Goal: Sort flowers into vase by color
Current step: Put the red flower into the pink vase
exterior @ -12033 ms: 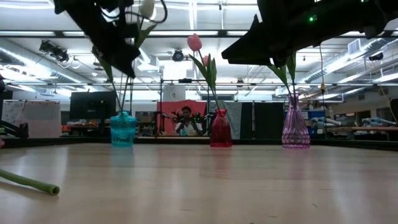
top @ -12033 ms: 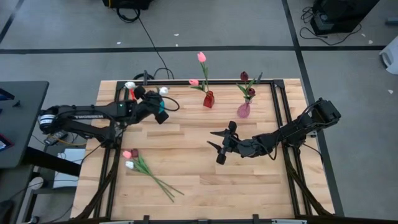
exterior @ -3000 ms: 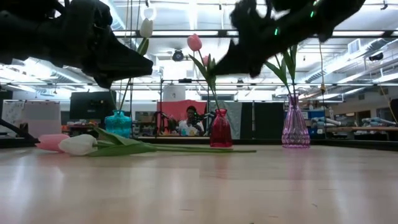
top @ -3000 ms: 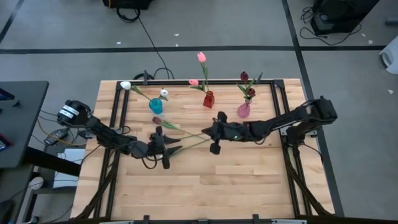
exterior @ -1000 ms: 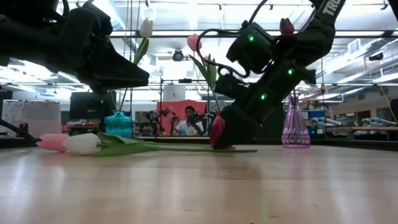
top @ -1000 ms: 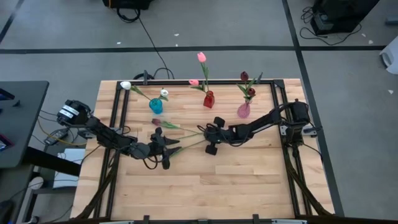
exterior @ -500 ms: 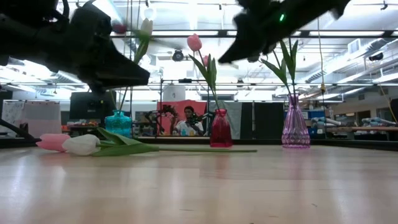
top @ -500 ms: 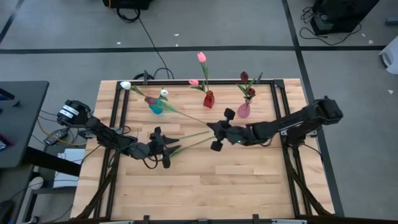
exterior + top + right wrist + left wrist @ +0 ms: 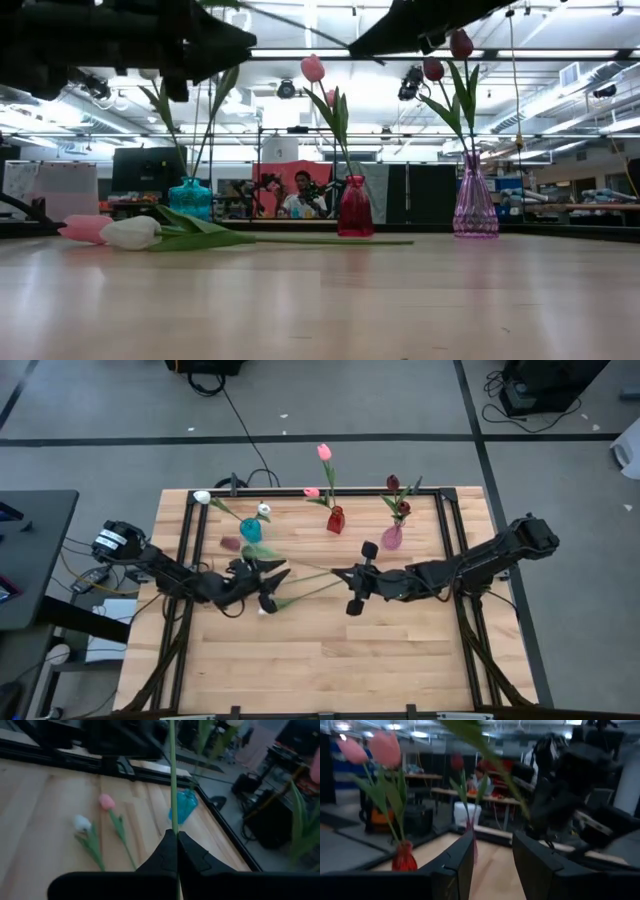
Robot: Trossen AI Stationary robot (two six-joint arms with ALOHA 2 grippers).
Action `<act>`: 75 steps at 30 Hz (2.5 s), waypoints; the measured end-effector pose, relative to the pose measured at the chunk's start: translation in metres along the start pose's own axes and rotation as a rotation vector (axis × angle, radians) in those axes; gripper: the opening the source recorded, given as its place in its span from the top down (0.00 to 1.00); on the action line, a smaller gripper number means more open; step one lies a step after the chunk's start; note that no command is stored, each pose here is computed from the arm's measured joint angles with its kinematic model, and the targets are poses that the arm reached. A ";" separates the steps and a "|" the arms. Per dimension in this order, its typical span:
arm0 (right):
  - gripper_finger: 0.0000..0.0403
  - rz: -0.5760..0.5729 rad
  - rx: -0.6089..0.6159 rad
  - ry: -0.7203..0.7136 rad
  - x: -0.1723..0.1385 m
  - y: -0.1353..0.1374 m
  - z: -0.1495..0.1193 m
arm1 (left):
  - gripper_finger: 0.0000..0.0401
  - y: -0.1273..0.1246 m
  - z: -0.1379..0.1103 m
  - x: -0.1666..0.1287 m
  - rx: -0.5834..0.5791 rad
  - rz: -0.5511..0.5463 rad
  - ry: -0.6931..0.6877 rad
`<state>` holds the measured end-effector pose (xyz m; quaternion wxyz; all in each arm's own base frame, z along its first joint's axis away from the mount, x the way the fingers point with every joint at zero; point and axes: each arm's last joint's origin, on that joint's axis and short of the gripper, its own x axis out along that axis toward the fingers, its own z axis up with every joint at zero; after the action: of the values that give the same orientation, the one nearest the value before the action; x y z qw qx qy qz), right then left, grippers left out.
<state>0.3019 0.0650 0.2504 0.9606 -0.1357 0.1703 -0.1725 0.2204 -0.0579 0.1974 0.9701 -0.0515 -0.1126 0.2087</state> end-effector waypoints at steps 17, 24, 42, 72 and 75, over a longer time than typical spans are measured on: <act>0.98 0.016 -0.004 -0.038 -0.004 0.006 -0.011 | 0.66 -0.001 0.015 0.002 0.055 -0.137 -0.142; 0.98 0.029 0.002 -0.038 -0.004 0.007 -0.012 | 0.81 -0.001 0.019 0.002 0.069 -0.133 -0.181; 0.98 0.106 -0.018 -0.044 -0.004 0.009 -0.012 | 0.75 -0.005 0.023 0.008 0.040 -0.120 -0.178; 0.46 0.129 0.146 0.004 0.020 -0.009 -0.015 | 0.96 -0.026 0.021 0.042 0.259 -0.075 0.069; 0.45 0.133 0.113 0.030 0.032 -0.004 -0.019 | 0.96 -0.034 0.028 0.057 0.304 -0.088 0.153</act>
<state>0.3217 0.0457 0.2255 0.9734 -0.0673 0.1833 -0.1198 0.2779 -0.0638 0.2406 0.9807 0.0849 -0.0078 0.1760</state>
